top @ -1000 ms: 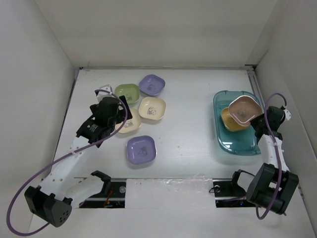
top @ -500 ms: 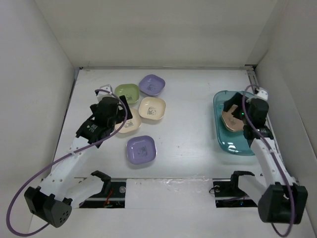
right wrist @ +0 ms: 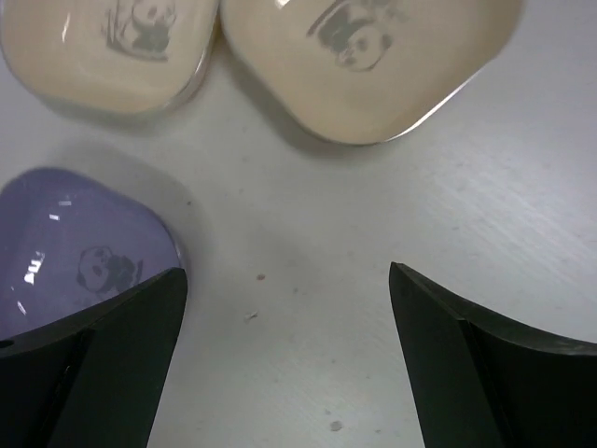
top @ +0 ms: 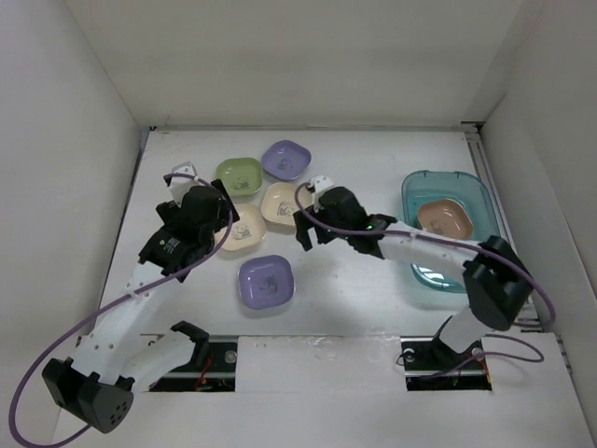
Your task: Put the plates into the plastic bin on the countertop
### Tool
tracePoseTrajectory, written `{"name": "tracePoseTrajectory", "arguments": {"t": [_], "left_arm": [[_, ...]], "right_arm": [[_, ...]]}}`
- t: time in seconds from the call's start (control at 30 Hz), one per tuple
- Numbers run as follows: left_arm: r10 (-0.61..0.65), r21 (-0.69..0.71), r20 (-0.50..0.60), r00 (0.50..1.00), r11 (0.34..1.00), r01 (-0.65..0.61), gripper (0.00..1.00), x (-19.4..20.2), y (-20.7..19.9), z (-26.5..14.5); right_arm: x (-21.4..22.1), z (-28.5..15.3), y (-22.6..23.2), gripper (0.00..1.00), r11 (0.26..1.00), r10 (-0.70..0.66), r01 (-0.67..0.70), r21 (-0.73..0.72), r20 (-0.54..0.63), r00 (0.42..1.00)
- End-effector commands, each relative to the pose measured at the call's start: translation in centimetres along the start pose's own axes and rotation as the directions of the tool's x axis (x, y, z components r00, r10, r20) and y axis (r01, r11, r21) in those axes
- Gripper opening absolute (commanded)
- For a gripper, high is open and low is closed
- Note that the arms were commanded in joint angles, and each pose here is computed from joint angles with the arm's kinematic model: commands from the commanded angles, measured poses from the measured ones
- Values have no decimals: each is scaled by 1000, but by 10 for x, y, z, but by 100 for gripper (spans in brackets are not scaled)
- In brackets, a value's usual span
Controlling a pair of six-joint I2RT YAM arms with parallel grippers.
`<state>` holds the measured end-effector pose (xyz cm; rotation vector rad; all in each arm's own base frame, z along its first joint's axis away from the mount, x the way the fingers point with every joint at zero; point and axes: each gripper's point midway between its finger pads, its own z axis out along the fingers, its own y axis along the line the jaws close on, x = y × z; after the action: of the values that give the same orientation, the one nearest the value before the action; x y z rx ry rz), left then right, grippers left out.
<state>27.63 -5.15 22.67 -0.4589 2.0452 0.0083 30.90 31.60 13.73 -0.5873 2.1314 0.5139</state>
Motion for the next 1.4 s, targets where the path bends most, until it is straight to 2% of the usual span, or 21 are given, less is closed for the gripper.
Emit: {"name": "tracePoseTrajectory", "arguments": {"t": [0.0,0.23,0.3,0.37,0.4,0.47,0.5,0.57,0.67,0.7,0.8,0.87,0.97,1.0,1.1,1.13,1.23,1.27,1.37], "left_arm": [[-99,-159,106,989,981,115,100,-24,31,-11],[-119,-188,130,984,972,142,100,-30,37,-15],[-119,-168,120,986,976,139,100,-29,32,-14],[-121,-158,131,984,977,141,100,-32,32,-16],[-121,-158,131,984,977,141,100,-32,32,-16],[-119,-152,137,983,978,140,100,-33,33,-17],[-119,-152,137,983,978,140,100,-33,33,-17],[-126,-140,137,983,979,145,100,-33,32,-19],[-117,-142,136,984,981,136,100,-33,33,-19],[-123,-130,135,983,981,141,100,-34,30,-19],[-123,-130,135,983,981,141,100,-34,30,-19],[-110,-129,123,986,984,125,100,-30,30,-18],[-105,-119,121,987,986,120,100,-30,28,-17],[-98,-110,113,989,988,111,100,-29,24,-15],[-90,-89,94,992,991,98,100,-26,19,-13],[-77,-90,93,993,992,86,100,-26,19,-13],[-64,-77,73,995,995,69,100,-21,15,-9],[-69,-65,73,995,995,74,100,-22,13,-9],[-61,-54,64,996,996,64,100,-21,9,-7]], "right_arm": [[-2,9,42,94,997,-24,23,-67,-16,1000],[64,23,103,92,987,-76,54,-150,-146,986],[83,31,111,84,987,-90,63,-151,-180,979],[104,37,110,75,990,-74,43,-136,-229,970],[104,37,111,65,990,-65,34,-134,-231,971],[118,36,101,53,994,-62,36,-103,-254,965],[118,33,100,42,994,-61,36,-104,-252,966],[124,28,91,29,997,-52,35,-72,-256,965],[118,15,84,4,999,-11,-2,-52,-233,972],[125,9,79,0,999,-5,-6,-42,-250,968],[111,-16,67,0,1000,9,-10,-3,-216,976],[85,-39,54,0,1000,18,-14,23,-160,987],[44,-68,2,0,992,69,-62,108,-61,996],[29,-76,-39,0,974,121,-115,197,-17,993],[-1,-119,-105,0,921,175,-202,333,109,978],[-9,-138,-152,0,858,222,-278,432,176,959],[-6,-182,-213,0,732,293,-410,544,293,910],[8,-199,-247,0,648,336,-483,589,348,875],[14,-230,-294,0,573,342,-569,589,460,820]]}}
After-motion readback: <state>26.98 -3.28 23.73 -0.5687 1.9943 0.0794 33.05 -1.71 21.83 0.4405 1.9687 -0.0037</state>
